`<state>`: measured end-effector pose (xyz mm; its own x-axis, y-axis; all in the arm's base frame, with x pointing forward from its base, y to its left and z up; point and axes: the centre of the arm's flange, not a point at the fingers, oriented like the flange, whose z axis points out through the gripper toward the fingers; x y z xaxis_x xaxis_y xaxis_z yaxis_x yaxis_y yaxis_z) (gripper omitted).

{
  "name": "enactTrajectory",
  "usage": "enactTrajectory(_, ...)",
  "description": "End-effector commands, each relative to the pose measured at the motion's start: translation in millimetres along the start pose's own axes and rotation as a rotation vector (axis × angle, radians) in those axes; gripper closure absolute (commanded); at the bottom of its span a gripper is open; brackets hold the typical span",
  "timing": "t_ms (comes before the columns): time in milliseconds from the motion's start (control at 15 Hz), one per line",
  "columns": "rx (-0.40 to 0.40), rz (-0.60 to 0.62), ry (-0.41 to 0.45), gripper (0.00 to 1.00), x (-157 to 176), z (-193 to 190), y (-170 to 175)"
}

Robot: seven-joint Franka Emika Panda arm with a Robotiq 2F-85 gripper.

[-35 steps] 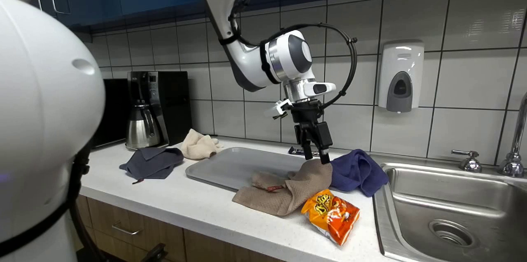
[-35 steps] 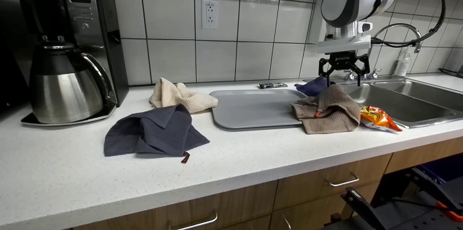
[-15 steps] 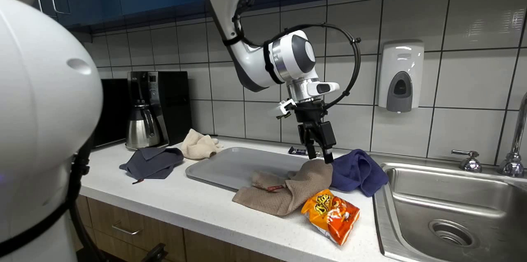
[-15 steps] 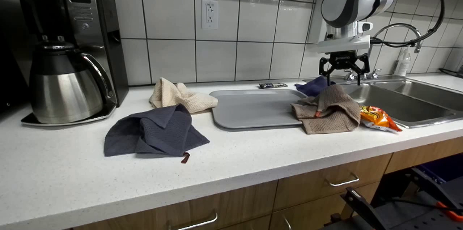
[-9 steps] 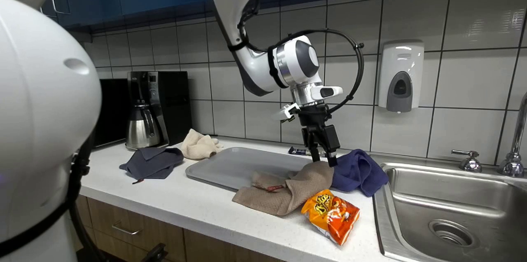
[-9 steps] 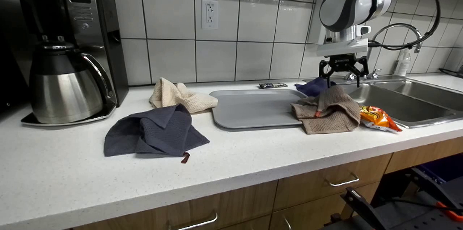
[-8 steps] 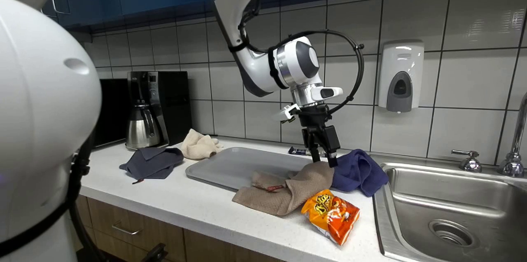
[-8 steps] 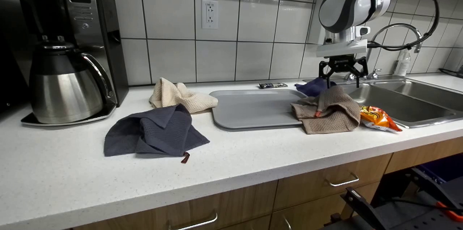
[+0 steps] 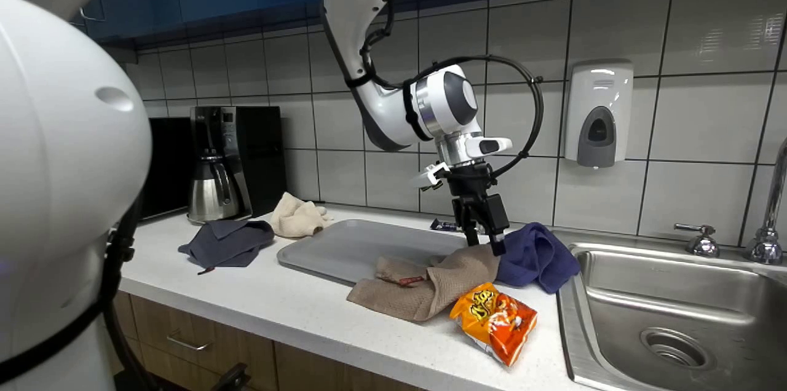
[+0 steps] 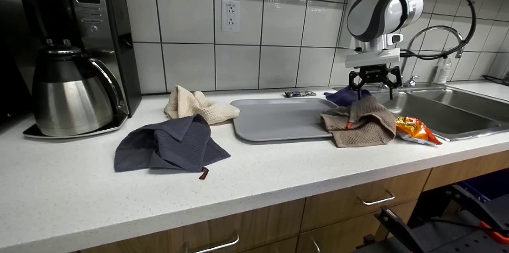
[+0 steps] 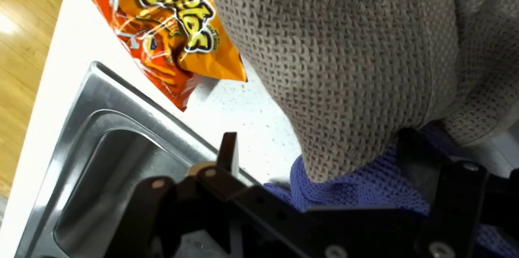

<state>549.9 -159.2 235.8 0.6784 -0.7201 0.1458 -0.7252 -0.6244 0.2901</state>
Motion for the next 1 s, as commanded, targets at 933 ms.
enactTrajectory(933,-0.011,0.024,-0.036,0.00,-5.1,13.0,-0.1)
